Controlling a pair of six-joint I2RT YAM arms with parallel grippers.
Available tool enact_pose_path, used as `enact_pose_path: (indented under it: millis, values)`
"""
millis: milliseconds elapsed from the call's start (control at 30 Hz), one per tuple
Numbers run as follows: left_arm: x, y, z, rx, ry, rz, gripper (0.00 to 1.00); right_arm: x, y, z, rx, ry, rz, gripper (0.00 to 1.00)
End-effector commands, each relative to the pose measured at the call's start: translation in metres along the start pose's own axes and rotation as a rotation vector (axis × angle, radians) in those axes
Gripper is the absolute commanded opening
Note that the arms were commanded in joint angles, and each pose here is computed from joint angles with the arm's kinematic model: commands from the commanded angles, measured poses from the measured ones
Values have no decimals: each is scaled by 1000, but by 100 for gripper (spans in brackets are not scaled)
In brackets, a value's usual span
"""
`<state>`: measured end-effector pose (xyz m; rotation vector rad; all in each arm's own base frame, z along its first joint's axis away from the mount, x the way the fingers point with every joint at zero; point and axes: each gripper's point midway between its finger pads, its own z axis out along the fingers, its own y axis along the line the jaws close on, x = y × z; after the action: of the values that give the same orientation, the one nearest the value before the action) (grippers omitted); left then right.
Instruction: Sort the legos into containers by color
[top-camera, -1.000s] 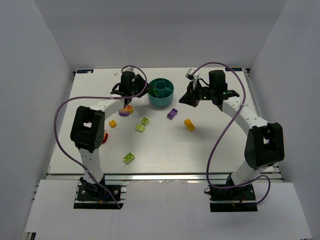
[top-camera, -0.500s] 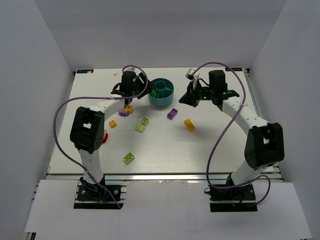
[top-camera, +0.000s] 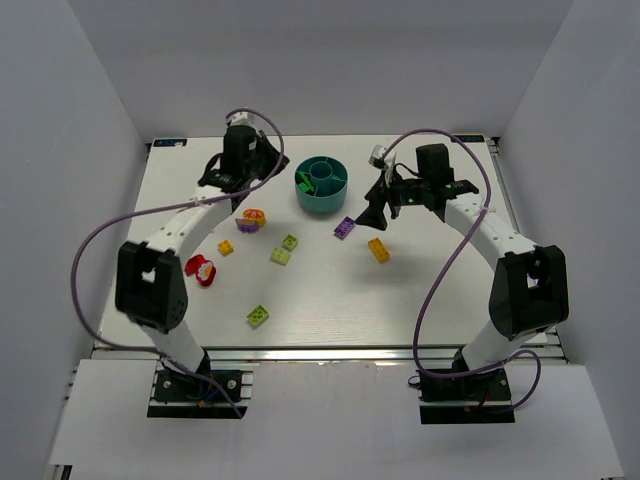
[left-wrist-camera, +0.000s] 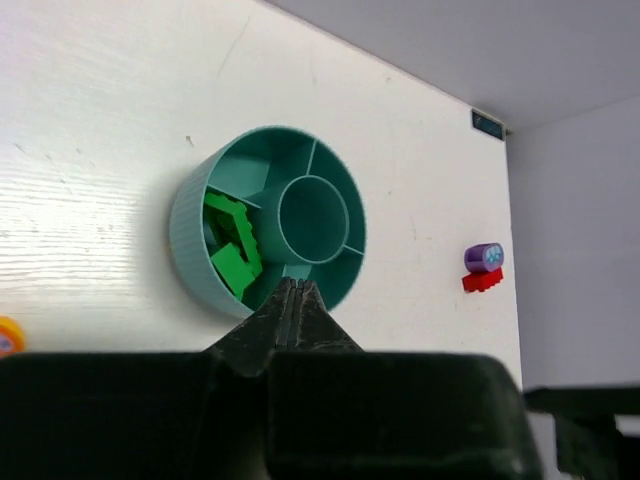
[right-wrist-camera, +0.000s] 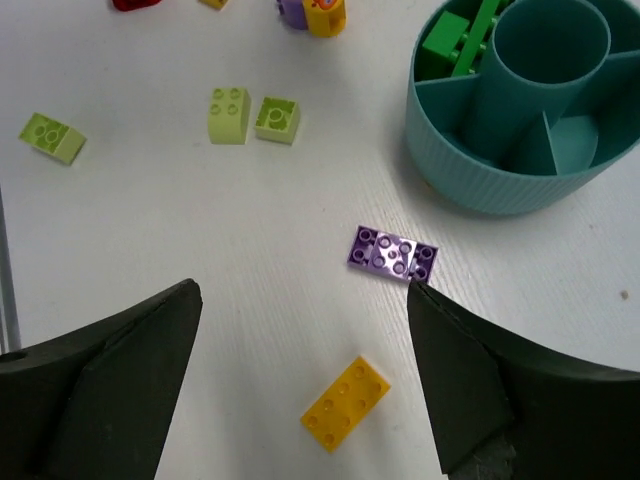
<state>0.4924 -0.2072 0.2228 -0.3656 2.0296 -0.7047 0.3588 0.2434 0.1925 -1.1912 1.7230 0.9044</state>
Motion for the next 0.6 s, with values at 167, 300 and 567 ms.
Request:
enact_pose_path:
  millis: [167, 300, 567]
  values:
    - [0, 62, -131, -123, -95, -5, 72, 23, -46, -10, 308, 173, 92, 89]
    - [39, 105, -172, -202, -100, -50, 98, 56, -56, -17, 457, 304, 216, 89]
    - [65, 129, -212, -216, -194, -170, 98, 85, -56, -14, 526, 419, 400, 85]
